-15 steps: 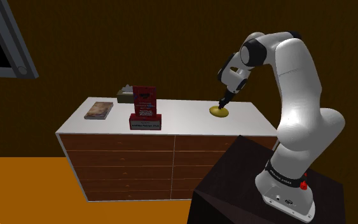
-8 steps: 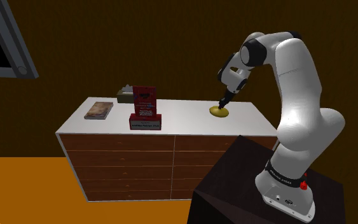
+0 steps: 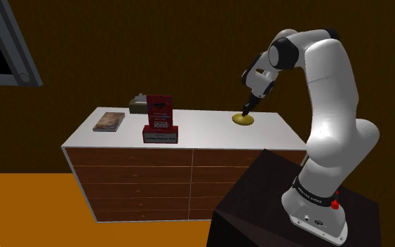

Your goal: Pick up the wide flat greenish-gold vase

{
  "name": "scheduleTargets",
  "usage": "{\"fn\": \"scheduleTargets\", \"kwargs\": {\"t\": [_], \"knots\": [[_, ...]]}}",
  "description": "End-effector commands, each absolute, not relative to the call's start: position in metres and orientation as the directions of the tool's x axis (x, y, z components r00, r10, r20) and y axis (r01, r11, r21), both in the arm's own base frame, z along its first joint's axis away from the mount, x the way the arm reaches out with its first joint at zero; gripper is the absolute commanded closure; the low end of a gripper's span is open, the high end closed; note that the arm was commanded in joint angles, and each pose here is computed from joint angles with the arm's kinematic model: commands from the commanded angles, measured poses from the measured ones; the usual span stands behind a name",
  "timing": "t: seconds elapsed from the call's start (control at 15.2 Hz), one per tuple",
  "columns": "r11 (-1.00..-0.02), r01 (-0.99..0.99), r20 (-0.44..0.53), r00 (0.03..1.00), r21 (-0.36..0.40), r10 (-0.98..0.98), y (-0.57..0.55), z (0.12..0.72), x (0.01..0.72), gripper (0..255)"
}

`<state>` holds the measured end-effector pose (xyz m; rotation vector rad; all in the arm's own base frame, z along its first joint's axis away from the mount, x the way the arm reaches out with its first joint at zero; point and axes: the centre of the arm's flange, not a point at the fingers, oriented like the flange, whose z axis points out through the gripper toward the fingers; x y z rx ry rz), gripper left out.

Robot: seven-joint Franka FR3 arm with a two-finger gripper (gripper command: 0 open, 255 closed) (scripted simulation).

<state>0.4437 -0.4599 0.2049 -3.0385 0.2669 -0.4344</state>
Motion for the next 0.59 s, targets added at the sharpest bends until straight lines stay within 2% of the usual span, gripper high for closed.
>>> {"fn": "scheduleTargets", "kwargs": {"t": [0.0,0.53], "knots": [[-0.983,-0.162,0.273,0.945,-0.084,-0.179,-0.460,0.217,0.444,255],[-0.983,-0.162,0.273,0.945,-0.084,-0.179,-0.460,0.249,0.444,255]]}}
